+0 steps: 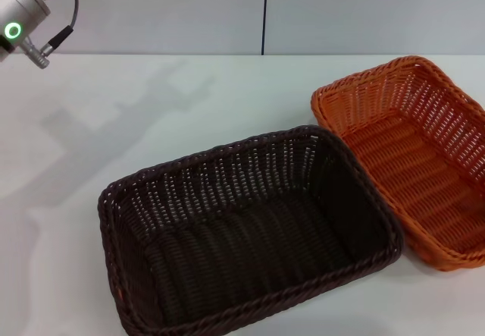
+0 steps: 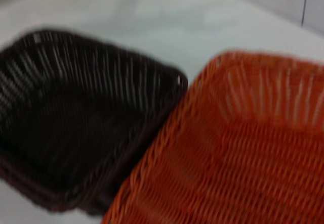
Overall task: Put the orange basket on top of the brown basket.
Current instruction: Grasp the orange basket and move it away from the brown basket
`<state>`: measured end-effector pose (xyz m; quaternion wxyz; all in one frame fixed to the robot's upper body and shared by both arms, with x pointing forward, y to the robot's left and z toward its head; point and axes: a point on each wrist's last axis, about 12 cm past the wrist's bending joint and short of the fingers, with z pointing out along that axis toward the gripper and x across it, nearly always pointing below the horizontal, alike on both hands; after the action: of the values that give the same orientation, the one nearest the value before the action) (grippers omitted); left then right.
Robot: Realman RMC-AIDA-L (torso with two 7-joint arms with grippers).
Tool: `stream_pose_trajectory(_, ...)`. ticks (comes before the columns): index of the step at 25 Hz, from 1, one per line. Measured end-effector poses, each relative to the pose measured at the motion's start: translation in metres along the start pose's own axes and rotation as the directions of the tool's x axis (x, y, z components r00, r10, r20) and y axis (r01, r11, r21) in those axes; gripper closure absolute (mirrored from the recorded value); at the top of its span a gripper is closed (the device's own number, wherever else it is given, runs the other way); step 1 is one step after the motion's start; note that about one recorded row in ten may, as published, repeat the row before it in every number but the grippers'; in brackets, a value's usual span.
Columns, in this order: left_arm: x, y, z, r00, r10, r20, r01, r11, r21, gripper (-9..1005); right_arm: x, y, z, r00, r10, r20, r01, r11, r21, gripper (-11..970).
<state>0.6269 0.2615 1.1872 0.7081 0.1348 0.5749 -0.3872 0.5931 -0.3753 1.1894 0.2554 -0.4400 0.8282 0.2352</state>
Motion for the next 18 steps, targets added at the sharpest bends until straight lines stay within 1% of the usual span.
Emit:
stream_pose_trajectory(1, 0.001, 0.000, 0.001, 1.000, -0.006, 0.001, 0.006, 1.000, 0.000, 133, -0.002, 0.001, 0.010, 0.998, -0.016, -0.056, 0.015, 1.000, -0.012, 160)
stream_pose_trajectory(2, 0.002, 0.000, 0.001, 1.000, -0.013, 0.000, 0.013, 1.000, -0.002, 133, -0.002, 0.001, 0.010, 0.998, -0.016, -0.056, 0.015, 1.000, -0.012, 160)
stream_pose_trajectory(8, 0.006, 0.001, 0.001, 0.999, -0.035, 0.002, 0.035, 0.999, -0.010, 133, -0.008, 0.012, 0.041, 0.976, -0.088, -0.198, 0.074, 0.994, -0.080, 160)
stream_pose_trajectory(12, 0.006, 0.001, 0.000, 0.999, -0.039, 0.009, 0.039, 0.999, -0.011, 133, -0.014, 0.020, 0.053, 0.956, -0.138, -0.258, 0.104, 0.984, -0.143, 160)
stream_pose_trajectory(18, 0.005, 0.001, 0.000, 0.999, -0.043, 0.019, 0.044, 0.999, -0.013, 133, -0.022, 0.036, 0.069, 0.923, -0.213, -0.320, 0.135, 0.959, -0.250, 160)
